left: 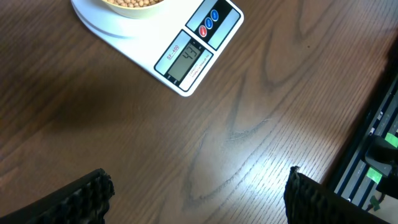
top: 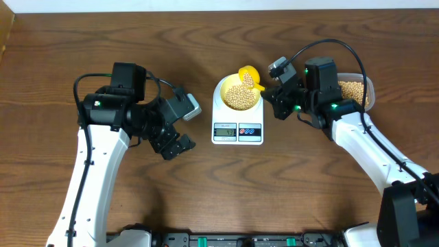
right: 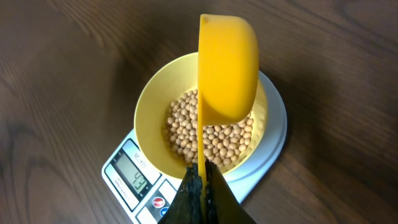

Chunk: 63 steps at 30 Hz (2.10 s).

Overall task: Scoop item into bowl and weigh 50g on scale
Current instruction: 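Hold the tilted scoop over the yellow bowl, trickling soybeans in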

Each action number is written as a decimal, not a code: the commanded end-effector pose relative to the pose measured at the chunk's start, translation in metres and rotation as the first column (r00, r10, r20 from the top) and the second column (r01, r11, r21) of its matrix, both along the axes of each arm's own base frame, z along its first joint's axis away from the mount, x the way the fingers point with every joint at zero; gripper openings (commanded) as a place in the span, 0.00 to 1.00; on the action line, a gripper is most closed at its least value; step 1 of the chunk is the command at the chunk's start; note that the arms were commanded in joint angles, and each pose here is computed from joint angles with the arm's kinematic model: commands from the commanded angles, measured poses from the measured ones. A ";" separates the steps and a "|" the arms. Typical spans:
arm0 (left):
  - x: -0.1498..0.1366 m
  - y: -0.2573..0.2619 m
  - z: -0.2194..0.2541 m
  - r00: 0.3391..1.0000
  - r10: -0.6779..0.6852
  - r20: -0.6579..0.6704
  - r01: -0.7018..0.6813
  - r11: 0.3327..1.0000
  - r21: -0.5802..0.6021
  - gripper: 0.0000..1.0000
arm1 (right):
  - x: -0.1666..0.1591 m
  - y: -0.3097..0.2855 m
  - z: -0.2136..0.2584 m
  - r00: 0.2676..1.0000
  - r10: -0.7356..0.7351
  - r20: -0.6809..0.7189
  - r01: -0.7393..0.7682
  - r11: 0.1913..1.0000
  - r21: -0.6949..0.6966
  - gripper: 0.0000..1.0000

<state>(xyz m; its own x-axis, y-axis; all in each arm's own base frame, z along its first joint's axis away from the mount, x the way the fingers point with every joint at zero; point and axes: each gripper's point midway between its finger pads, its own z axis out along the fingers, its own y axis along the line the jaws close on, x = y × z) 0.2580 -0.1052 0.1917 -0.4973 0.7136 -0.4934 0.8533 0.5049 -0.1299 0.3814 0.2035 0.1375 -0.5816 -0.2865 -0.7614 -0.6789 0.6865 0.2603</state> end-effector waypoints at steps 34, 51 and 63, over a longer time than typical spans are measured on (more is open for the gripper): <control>-0.002 0.001 -0.002 1.000 -0.008 -0.002 0.008 1.000 0.008 0.90 | -0.001 0.005 0.004 1.000 0.001 -0.013 -0.001 1.000 0.028 0.01; -0.002 0.001 -0.002 1.000 -0.008 -0.002 0.008 1.000 0.008 0.91 | -0.001 0.005 0.004 1.000 0.006 -0.008 -0.006 1.000 0.024 0.01; -0.002 0.000 -0.002 1.000 -0.008 -0.002 0.008 1.000 0.008 0.91 | 0.000 0.005 0.004 1.000 0.014 0.007 -0.014 1.000 0.014 0.01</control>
